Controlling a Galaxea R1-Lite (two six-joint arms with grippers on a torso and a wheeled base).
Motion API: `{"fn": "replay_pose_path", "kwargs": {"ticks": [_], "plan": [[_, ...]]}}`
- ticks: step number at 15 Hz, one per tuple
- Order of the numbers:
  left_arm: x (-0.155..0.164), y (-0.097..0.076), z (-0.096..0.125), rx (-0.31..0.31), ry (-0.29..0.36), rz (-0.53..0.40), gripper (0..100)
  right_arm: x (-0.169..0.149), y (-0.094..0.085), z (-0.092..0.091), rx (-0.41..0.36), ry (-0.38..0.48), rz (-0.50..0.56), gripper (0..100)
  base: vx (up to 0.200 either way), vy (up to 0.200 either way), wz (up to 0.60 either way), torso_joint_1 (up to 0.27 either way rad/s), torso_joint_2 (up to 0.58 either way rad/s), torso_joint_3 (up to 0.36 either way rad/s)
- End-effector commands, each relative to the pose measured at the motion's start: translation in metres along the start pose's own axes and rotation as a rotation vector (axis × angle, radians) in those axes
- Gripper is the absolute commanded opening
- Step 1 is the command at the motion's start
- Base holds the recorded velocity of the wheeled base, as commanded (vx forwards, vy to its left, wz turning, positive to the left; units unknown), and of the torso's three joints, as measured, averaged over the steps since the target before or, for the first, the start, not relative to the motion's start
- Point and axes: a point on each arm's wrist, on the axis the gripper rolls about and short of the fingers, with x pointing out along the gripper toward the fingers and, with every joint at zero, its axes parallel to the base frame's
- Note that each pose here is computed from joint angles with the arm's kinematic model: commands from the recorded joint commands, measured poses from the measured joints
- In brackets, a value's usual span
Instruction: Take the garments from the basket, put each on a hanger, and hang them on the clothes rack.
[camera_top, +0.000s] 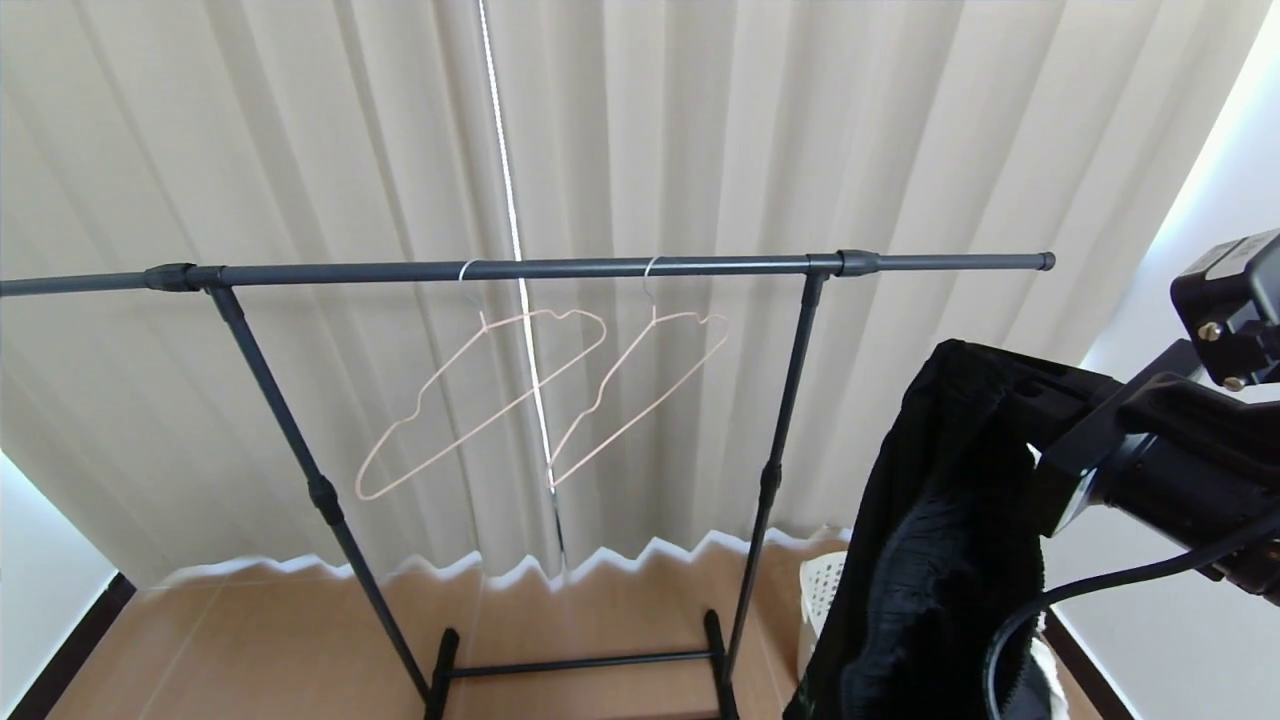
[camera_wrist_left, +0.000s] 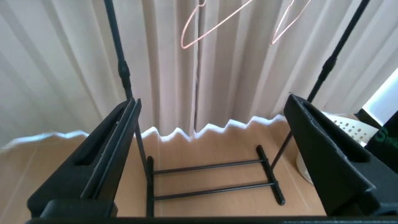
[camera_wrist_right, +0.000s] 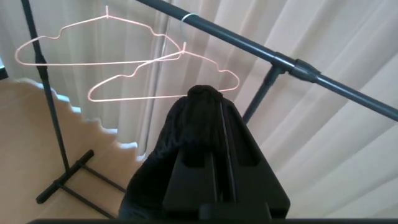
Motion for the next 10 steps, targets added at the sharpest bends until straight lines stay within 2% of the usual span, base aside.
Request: {"fn": "replay_pose_path", "kwargs": {"ticks": [1,3,5,6,7,8,9,10], "plan": [[0.0,0.0,0.0,-0.001,0.002,0.002,100,0.009,0.005,-0.012,-0.011,0.055,0.012,0,0.0,0.0,0.0,0.0,0.0,0.0],[0.001,0.0,-0.001,0.038,0.011,0.0,100,0.018,0.008,-0.018,-0.018,0.088,0.014,0,0.0,0.0,0.0,0.0,0.0,0.0],[0.0,0.0,-0.001,0.083,0.014,0.008,100,0.024,0.012,-0.019,-0.019,0.081,0.0,0,0.0,0.0,0.0,0.0,0.0,0.0],[0.006,0.0,0.005,0.086,0.103,0.01,100,0.028,0.017,-0.01,-0.029,0.098,-0.061,0,0.0,0.0,0.0,0.0,0.0,0.0],[0.018,0.001,0.026,0.075,0.199,-0.01,100,0.039,0.029,0.004,-0.035,0.111,-0.042,0,0.0,0.0,0.0,0.0,0.0,0.0],[0.035,0.002,0.05,0.042,0.284,-0.03,100,0.047,0.032,0.011,-0.029,0.148,-0.025,0,0.0,0.0,0.0,0.0,0.0,0.0],[0.056,0.003,0.07,-0.015,0.353,-0.035,100,0.054,0.036,0.008,0.031,0.204,-0.016,0,0.0,0.0,0.0,0.0,0.0,0.0],[0.081,0.002,0.09,-0.074,0.415,-0.073,100,0.063,0.042,0.003,0.15,0.254,-0.018,0,0.0,0.0,0.0,0.0,0.0,0.0]]}}
